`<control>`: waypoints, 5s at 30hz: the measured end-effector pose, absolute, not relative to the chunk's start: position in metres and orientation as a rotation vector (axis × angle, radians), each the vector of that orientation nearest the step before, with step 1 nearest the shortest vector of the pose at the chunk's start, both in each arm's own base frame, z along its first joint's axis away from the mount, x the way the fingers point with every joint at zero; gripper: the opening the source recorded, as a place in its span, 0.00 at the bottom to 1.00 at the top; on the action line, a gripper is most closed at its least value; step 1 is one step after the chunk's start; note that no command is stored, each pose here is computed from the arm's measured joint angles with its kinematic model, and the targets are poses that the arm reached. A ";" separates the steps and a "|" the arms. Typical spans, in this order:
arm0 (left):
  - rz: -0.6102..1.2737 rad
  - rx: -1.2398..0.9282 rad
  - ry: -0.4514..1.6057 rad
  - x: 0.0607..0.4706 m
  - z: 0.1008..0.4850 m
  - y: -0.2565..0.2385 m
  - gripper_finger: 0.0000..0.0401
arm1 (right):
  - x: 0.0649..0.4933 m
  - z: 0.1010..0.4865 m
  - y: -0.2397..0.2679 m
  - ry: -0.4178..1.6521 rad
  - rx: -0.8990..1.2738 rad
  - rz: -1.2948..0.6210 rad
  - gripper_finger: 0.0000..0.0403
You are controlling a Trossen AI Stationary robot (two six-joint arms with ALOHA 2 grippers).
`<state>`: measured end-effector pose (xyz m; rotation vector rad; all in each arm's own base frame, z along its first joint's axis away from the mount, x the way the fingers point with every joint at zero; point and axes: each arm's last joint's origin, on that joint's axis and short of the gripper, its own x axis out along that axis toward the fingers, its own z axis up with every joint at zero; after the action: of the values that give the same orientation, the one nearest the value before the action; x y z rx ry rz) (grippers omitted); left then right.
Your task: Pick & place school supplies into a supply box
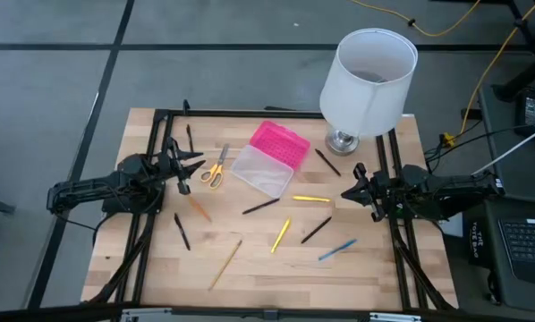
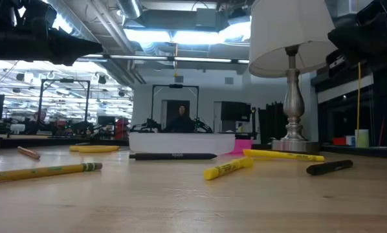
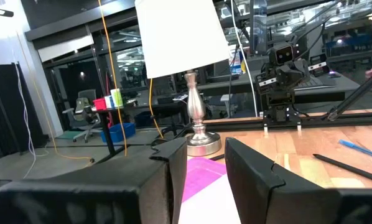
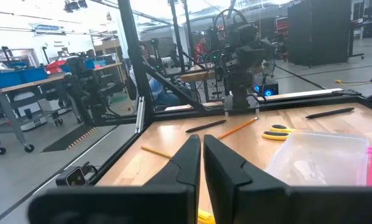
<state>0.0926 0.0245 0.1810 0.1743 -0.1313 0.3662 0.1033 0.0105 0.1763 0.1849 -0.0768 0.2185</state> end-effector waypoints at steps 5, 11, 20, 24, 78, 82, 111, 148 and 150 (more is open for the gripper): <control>0.366 0.174 -0.132 0.093 0.181 0.024 0.25 | 0.103 0.176 0.011 -0.077 0.185 0.219 0.06; 0.366 0.174 -0.131 0.093 0.181 0.024 0.25 | 0.103 0.176 0.010 -0.077 0.185 0.218 0.06; 0.366 0.175 -0.131 0.093 0.181 0.024 0.25 | 0.103 0.176 0.010 -0.077 0.185 0.218 0.06; 0.366 0.174 -0.132 0.093 0.181 0.024 0.25 | 0.103 0.176 0.010 -0.077 0.185 0.218 0.06; 0.366 0.175 -0.131 0.093 0.181 0.024 0.25 | 0.103 0.176 0.010 -0.087 0.093 0.213 0.06; 0.366 0.175 -0.131 0.093 0.181 0.024 0.25 | 0.103 0.176 0.010 -0.093 0.042 0.209 0.06; 0.367 0.160 -0.135 0.093 0.181 0.025 0.25 | 0.104 0.169 0.003 -0.024 0.083 -0.051 0.06; 0.225 0.145 0.002 0.094 0.169 0.021 0.01 | 0.132 0.204 0.001 0.021 0.111 -0.196 0.01; 0.226 0.138 0.006 0.094 0.169 0.021 0.01 | 0.139 0.205 0.001 0.061 0.076 -0.197 0.01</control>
<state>0.0944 0.0211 0.1688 0.1379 0.0062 0.2263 0.1393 0.0010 0.2051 0.0760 0.0610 -0.1967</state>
